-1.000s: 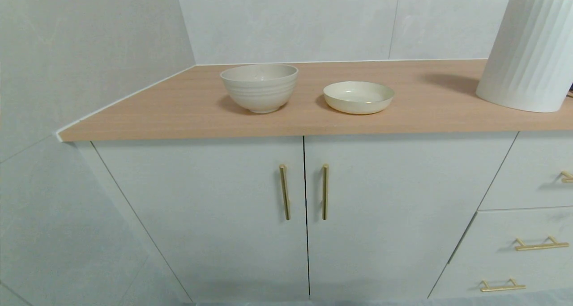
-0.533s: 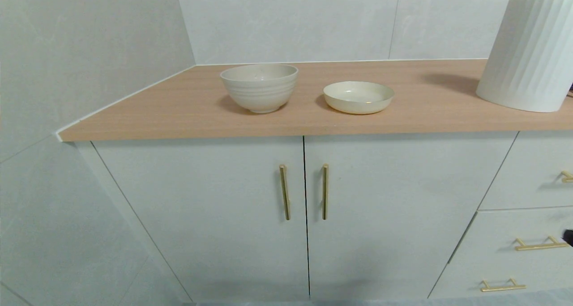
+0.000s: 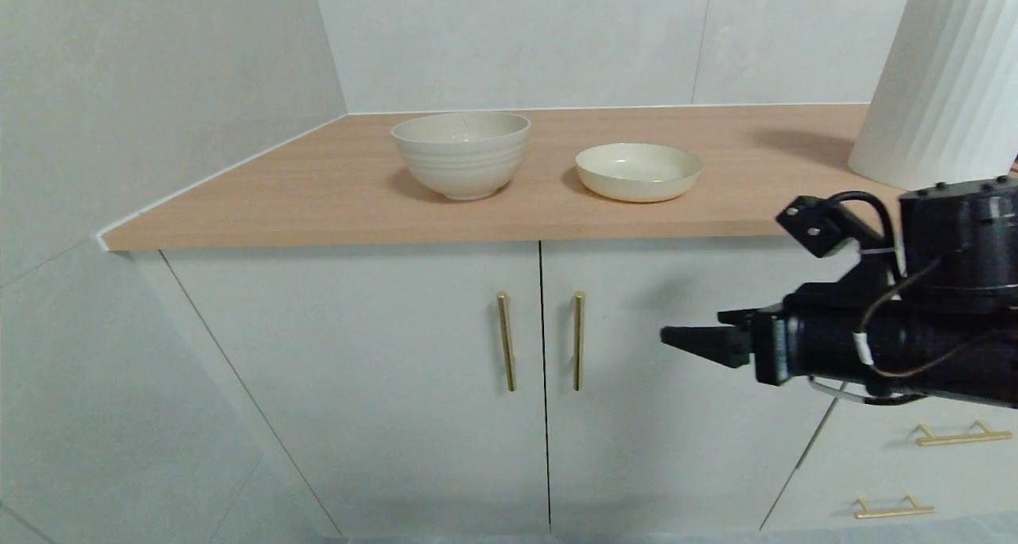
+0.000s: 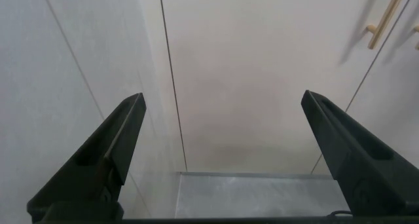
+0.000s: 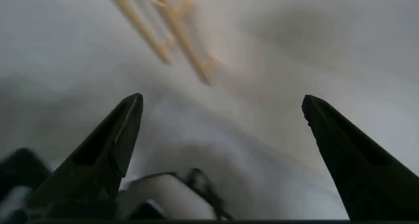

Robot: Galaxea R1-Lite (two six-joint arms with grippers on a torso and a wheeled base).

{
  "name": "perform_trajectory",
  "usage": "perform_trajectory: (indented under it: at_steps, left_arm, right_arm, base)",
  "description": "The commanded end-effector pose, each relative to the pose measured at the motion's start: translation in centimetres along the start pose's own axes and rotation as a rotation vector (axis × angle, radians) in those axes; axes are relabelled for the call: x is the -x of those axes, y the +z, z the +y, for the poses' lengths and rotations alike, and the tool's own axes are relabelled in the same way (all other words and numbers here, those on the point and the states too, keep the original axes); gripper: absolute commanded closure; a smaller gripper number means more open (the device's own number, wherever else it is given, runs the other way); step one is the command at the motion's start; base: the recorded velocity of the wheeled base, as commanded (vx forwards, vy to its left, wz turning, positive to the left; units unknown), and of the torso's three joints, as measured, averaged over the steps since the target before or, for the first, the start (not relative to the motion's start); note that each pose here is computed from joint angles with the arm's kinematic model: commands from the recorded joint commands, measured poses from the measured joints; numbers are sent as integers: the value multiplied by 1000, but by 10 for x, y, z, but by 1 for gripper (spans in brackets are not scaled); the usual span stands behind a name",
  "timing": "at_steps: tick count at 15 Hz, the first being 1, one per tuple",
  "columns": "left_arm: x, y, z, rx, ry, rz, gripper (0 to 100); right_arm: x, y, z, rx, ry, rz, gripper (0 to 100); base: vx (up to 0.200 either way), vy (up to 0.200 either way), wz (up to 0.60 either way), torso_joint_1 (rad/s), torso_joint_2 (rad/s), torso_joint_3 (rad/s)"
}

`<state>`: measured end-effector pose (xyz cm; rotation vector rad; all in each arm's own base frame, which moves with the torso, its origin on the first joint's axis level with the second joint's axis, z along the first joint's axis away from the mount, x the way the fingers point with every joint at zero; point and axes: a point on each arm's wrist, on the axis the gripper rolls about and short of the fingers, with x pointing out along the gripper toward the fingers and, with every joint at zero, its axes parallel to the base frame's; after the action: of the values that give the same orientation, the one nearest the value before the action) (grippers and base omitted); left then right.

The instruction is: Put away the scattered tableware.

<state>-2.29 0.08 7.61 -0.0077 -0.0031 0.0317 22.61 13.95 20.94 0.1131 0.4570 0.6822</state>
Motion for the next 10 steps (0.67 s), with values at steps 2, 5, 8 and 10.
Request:
perform_trajectory:
  at_steps: [2, 5, 8, 10]
  left_arm:
    - [0, 0, 0, 0, 1, 0, 0]
    - [0, 0, 0, 2, 1, 0, 0]
    - [0, 0, 0, 2, 1, 0, 0]
    - [0, 0, 0, 0, 1, 0, 0]
  right_arm:
    - [-63, -11, 19, -42, 91, 108, 0]
    - [-92, -21, 19, -70, 104, 93, 0]
    - [-107, -27, 18, -68, 117, 48, 0]
    - [-115, -33, 29, -50, 116, 9, 0]
  base:
    - [0, 0, 0, 0, 0, 0]
    - [0, 0, 0, 0, 0, 0]
    - [0, 0, 0, 0, 0, 0]
    - [0, 0, 0, 0, 0, 0]
